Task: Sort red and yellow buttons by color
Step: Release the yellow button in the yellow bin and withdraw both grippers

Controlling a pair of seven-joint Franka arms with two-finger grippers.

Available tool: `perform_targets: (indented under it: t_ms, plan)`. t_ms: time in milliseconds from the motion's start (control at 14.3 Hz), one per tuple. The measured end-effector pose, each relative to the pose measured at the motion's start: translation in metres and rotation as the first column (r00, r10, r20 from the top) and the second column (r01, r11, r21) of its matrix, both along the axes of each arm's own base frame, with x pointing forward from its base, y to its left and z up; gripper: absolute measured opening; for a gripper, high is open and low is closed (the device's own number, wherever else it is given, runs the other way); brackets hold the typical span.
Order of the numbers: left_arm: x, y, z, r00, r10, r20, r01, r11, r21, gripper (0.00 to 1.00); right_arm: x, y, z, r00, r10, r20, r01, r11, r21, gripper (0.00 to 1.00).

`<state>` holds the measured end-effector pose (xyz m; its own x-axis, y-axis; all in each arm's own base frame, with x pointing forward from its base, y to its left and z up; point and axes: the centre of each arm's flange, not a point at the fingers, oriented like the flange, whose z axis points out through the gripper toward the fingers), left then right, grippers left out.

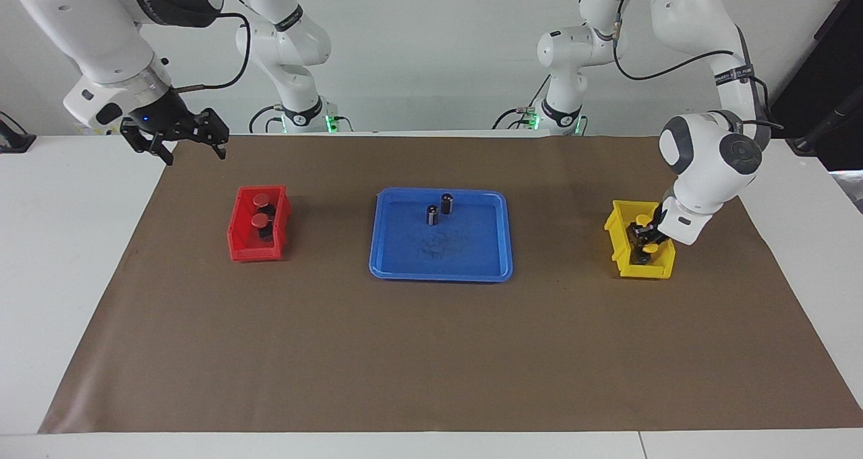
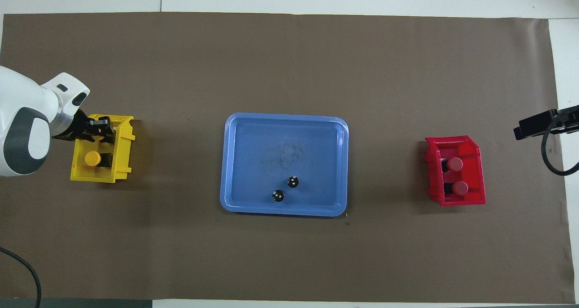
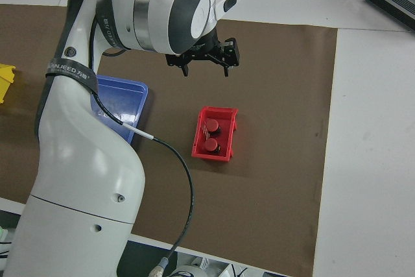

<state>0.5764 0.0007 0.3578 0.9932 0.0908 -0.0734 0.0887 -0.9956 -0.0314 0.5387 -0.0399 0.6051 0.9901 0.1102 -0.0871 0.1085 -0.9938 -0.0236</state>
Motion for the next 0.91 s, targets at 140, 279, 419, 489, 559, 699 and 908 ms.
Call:
perform_targets:
  t_ms: [140,279,419,489,559,699,908]
  plan:
    - [-0.002,0.000,0.012,1.000,0.001,0.002,-0.001,1.000,0.002,0.62,0.001,0.008,0.000,1.000,0.016,0.001,-0.016,1.000,-0.004,1.00]
    - [-0.004,0.001,0.037,1.000,-0.002,-0.014,0.002,1.000,0.006,0.75,0.001,0.017,0.001,1.000,0.026,0.003,-0.025,1.000,-0.005,1.00]
    - [-0.003,0.003,0.073,1.000,-0.012,-0.029,0.012,1.000,0.009,0.79,0.002,0.026,0.003,1.000,-0.002,0.010,0.002,1.000,-0.011,1.00]
    - [-0.003,0.003,0.091,1.000,-0.019,-0.019,0.019,1.000,0.010,0.80,0.002,0.028,0.004,1.000,-0.011,0.012,0.011,1.000,-0.014,1.00]
    - [-0.005,0.004,0.106,1.000,-0.025,-0.010,0.025,1.000,0.011,0.86,0.003,0.029,0.005,1.000,-0.016,0.015,0.016,1.000,-0.015,1.00]
    - [-0.014,0.004,0.138,0.999,-0.031,0.009,0.031,0.999,0.015,1.00,0.005,0.028,0.007,0.999,-0.021,0.035,0.021,1.000,-0.016,1.00]
    - [-0.038,-0.003,0.182,0.996,-0.084,0.026,0.084,0.996,0.020,1.00,0.006,0.026,0.008,0.999,-0.026,0.048,0.027,1.000,-0.016,1.00]
